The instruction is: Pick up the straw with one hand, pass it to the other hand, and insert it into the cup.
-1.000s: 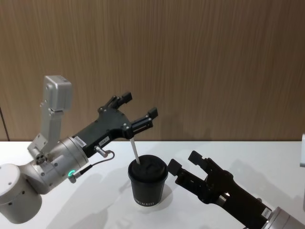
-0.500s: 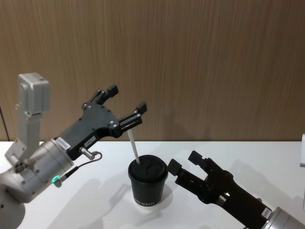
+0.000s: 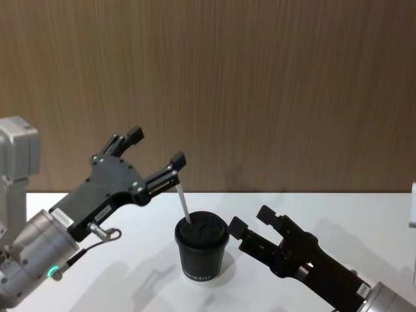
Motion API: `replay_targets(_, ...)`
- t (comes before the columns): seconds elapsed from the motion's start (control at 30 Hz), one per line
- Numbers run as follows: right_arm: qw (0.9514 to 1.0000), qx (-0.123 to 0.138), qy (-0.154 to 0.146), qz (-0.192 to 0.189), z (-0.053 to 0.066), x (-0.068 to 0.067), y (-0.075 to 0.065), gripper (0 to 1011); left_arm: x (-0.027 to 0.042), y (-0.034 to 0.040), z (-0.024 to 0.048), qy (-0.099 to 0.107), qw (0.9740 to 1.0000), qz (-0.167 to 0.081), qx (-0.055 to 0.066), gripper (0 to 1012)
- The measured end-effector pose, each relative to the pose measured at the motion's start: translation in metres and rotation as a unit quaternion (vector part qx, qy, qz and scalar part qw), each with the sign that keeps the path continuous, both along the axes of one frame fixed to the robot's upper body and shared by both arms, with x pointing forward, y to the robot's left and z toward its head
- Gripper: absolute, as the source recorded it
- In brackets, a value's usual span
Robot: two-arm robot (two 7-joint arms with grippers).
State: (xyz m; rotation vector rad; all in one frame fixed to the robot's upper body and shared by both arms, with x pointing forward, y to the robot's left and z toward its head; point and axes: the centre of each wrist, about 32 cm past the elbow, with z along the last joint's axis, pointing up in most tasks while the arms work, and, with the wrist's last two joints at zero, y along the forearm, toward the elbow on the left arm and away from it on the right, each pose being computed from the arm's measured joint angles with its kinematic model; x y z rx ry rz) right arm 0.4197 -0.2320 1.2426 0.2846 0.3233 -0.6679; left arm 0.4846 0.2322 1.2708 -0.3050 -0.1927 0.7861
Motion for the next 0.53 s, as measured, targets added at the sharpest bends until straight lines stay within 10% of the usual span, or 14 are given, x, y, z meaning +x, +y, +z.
replay_targets(0.53, 1.0, 0.0, 0.0, 0.0, 0.0, 0.0, 0.0, 1001, -0.038, 0.0074, -0.0154, 0.035, 0.9992, 0.014, 0.013, 999)
